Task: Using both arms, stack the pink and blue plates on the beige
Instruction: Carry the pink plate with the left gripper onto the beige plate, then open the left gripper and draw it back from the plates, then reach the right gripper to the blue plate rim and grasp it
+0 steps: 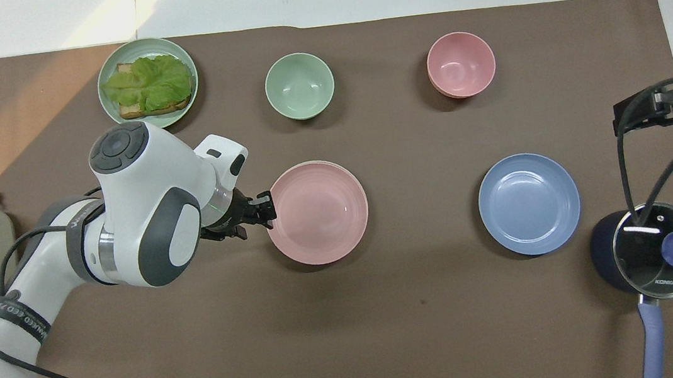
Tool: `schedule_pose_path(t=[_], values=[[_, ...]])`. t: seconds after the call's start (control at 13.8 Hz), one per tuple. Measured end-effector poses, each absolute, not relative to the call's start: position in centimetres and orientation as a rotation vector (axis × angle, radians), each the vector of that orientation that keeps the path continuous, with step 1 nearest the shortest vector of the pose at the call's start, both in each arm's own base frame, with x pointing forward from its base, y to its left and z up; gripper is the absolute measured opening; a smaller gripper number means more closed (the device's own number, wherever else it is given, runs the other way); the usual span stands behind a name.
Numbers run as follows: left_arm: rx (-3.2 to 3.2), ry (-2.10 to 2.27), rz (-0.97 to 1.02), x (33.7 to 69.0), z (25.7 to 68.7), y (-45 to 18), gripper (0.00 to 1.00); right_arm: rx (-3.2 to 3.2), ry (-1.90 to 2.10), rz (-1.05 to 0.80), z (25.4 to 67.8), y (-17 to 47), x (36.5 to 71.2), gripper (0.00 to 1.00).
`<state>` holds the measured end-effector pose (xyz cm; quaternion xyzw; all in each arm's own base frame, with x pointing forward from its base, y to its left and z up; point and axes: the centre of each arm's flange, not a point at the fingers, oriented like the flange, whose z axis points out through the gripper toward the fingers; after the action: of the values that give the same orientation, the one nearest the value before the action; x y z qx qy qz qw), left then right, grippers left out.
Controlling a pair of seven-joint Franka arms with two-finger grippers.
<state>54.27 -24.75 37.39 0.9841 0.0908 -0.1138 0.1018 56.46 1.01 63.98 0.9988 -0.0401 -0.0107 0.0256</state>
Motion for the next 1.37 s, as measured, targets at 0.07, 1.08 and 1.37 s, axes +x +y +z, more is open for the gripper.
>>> schedule_pose_path(t=[0.07,1.08,1.37], values=[[2.926,0.275,-0.314,55.0,37.5,-23.0,0.88,3.088,-0.124,-0.033,64.0,1.0,56.5,1.0],[3.109,-0.03,0.09,57.7,55.7,-5.6,1.0,3.1,-0.134,0.1,58.4,-6.2,57.7,1.0],[3.113,-0.1,0.086,57.3,57.6,-4.9,1.0,3.111,-0.076,0.1,52.1,-6.8,57.9,1.0]])
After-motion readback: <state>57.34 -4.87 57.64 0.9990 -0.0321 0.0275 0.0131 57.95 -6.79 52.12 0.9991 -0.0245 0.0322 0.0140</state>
